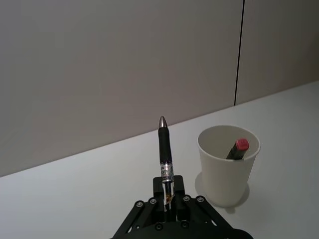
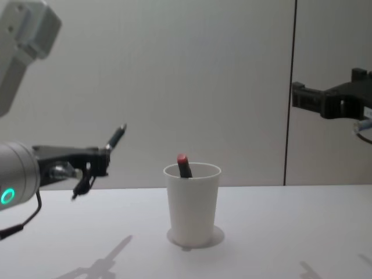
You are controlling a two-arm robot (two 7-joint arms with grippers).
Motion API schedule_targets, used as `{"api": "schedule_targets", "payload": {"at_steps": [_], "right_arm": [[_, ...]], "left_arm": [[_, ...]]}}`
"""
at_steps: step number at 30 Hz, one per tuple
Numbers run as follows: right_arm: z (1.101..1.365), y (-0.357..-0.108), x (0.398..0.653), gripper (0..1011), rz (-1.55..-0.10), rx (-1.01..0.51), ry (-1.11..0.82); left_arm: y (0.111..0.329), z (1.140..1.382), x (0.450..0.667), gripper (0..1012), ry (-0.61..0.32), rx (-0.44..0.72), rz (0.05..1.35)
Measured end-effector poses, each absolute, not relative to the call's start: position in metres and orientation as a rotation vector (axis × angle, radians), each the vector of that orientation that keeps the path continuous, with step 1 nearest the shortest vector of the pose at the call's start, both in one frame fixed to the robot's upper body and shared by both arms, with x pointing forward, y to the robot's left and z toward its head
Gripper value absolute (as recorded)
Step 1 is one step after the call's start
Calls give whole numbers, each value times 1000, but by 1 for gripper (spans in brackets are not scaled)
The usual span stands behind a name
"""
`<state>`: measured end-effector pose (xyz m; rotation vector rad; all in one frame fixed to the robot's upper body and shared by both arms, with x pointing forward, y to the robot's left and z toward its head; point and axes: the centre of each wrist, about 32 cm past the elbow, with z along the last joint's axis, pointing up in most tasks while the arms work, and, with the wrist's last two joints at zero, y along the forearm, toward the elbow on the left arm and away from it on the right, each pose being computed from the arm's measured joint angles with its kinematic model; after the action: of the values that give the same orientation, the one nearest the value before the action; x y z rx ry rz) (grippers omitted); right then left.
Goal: Place the pen into the pen holder.
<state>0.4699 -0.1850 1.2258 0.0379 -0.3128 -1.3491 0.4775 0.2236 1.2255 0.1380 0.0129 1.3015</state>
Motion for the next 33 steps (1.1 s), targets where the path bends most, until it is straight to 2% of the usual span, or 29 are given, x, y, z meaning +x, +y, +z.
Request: {"api": "schedule_targets", "payload": {"at_steps": [13,20,33], "right_arm": [[1226,-185,470,1001,-1349,38,-313],[1226,-185,470,1001,-1349,38,-313],[1226,-185,470,1001,-1349,38,-313]], "left_arm": [[231,1221,475,126,-102,-78,1272],[238,1215,476,127,-157,-189,1190],[250,1203,479,126,-240,-289,1003]]}}
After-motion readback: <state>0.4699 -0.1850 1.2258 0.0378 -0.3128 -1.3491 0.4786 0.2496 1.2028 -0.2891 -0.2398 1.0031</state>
